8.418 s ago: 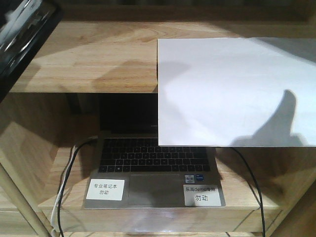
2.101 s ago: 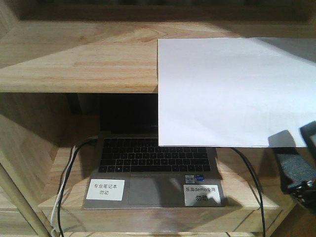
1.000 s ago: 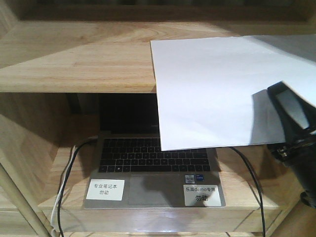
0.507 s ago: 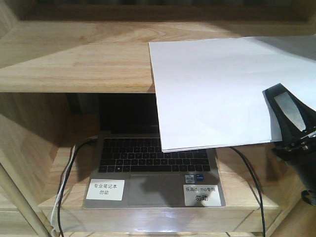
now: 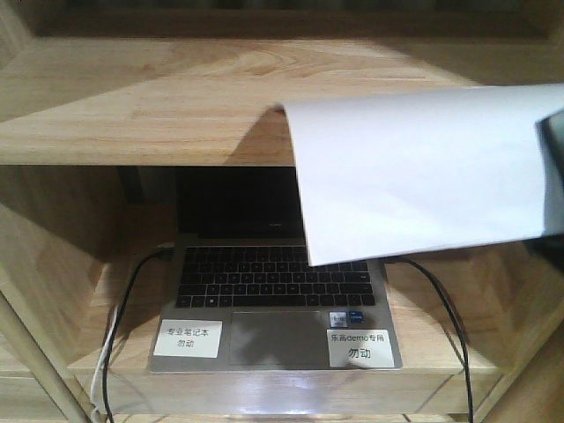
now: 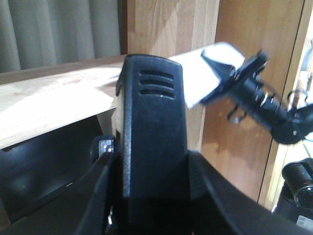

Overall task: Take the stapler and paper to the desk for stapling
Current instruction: 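Lift the white paper off the shelf with the right gripper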

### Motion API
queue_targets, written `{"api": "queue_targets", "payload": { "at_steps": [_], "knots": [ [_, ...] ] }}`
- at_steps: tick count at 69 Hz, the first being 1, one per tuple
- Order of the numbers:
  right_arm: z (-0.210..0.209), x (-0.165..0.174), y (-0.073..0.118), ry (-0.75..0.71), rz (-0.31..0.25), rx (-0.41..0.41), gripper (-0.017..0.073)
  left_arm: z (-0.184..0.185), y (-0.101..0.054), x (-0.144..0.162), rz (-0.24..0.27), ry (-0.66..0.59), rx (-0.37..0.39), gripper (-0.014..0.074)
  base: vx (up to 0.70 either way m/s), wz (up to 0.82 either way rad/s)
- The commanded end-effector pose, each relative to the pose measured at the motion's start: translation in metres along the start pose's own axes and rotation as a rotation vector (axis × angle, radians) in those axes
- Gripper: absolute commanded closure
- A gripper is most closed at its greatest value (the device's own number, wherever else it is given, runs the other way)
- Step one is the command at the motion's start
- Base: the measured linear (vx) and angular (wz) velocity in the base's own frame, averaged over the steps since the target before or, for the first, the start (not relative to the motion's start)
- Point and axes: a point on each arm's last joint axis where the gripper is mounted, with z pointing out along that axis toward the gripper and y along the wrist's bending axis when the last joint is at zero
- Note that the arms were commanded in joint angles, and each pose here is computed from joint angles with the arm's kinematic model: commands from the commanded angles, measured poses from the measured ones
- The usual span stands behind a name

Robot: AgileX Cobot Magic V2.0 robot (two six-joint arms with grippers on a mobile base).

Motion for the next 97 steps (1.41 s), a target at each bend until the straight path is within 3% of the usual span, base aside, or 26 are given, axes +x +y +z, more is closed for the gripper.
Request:
{"api": "queue_targets", "payload": {
  "at_steps": [1, 24, 55, 74, 97],
  "knots": [
    [0.011, -0.009, 0.033, -0.050, -0.037, -0.265, 0.0566, -0.001, 0.000, -0.017, -0.012, -0.126, 0.004, 0.0600, 0.00, 0.00],
    [0.012, -0.035, 0.043, -0.112, -0.092, -0.270, 0.0566, -0.001, 0.000, -0.017, -0.012, -0.124, 0.005, 0.0600, 0.00, 0.00],
    [-0.028, -0.042, 0.098, -0.154, -0.256, -0.289, 0.0566, -0.001, 0.000, -0.017, -0.012, -0.124, 0.005, 0.0600, 0.00, 0.00],
    [-0.046, -0.029, 0.115, -0.104, -0.322, -0.277, 0.0566, -0.001, 0.000, -0.017, -0.012, -0.124, 0.005, 0.0600, 0.00, 0.00],
    [-0.050, -0.027, 0.119, -0.107, -0.321, -0.289, 0.0566, -0.001, 0.000, -0.017, -0.012, -0.124, 0.005, 0.0600, 0.00, 0.00]
  ]
}}
